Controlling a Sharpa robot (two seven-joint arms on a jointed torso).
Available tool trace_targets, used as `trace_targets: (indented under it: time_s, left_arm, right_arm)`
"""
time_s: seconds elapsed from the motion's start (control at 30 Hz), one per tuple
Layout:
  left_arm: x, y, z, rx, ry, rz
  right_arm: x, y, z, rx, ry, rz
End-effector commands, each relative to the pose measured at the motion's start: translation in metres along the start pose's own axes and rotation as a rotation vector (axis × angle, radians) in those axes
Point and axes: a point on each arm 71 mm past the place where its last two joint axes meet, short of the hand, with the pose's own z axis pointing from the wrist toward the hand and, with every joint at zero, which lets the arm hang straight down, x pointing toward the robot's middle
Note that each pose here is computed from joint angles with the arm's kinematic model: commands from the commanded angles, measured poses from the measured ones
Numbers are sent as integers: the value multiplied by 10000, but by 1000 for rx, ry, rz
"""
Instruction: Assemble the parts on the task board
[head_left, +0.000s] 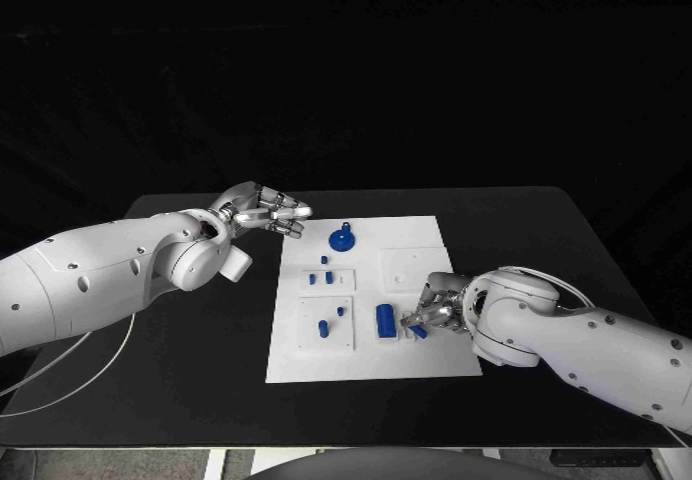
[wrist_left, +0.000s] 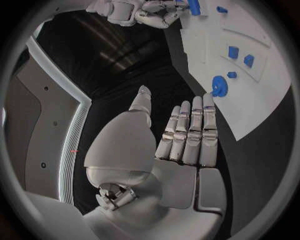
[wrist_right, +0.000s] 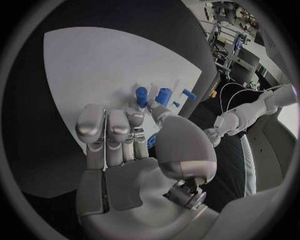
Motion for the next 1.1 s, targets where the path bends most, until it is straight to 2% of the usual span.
trace_targets:
  time_s: [0.03,0.37,0.67,1.1]
  left_arm:
    - [23,-11,5,6,14,3]
    - [25,-9,4,4,16,5]
    - [19,-5,1,1,14,7]
    - [19,-4,-2,-2,15,8]
  right_arm:
    - [42,40,-8,-12,19,-65]
    - [49,75,-12,-20,18,-86]
    - [75,99,-17,-28,48,-73]
    - [90,118,-18,-28,62,-80]
